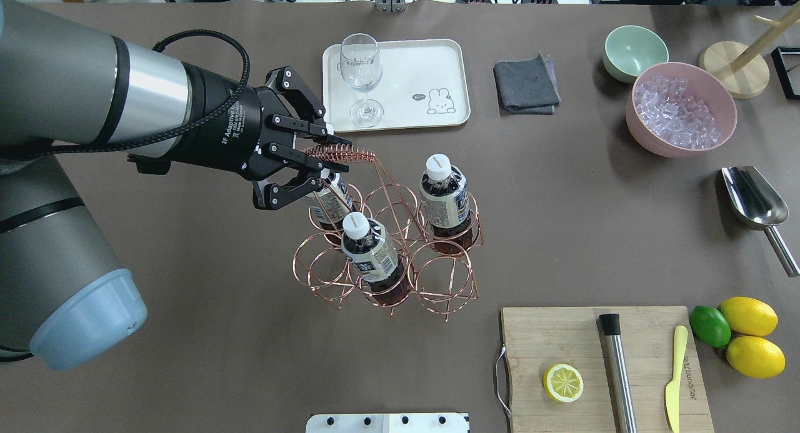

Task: Take tea from basket to plate

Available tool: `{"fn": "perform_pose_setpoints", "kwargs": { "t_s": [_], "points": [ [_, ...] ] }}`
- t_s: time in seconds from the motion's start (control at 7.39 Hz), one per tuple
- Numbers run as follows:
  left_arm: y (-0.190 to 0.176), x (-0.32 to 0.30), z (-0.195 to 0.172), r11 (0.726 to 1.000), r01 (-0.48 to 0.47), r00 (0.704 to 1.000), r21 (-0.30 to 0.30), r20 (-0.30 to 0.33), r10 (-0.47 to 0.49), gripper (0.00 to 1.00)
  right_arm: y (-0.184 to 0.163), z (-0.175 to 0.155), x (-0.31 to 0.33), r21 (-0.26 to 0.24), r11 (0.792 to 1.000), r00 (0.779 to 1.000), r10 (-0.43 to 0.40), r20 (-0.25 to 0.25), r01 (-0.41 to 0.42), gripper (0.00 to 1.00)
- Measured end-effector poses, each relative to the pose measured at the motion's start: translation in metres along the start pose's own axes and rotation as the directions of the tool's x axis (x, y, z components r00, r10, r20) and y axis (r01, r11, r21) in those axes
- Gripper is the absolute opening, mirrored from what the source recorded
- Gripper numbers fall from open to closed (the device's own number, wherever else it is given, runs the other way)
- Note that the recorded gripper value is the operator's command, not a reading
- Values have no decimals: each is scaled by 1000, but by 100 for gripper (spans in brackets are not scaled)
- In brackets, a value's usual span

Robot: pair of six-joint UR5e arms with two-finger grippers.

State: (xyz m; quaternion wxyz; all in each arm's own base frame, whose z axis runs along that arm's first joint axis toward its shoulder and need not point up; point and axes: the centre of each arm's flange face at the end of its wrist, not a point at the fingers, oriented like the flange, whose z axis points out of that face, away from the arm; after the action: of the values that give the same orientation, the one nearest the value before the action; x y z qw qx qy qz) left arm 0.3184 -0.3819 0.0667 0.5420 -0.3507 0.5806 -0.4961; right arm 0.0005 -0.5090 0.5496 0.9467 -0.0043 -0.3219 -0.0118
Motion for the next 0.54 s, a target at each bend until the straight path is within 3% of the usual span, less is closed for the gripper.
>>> {"fn": "perform_pose_setpoints", "kwargs": {
  "t_s": [0.54],
  "points": [
    [2, -9, 12, 988, 143, 986, -66, -78, -148, 0, -4, 7, 5, -14, 1000, 1000, 11, -2, -11, 100]
  ]
}}
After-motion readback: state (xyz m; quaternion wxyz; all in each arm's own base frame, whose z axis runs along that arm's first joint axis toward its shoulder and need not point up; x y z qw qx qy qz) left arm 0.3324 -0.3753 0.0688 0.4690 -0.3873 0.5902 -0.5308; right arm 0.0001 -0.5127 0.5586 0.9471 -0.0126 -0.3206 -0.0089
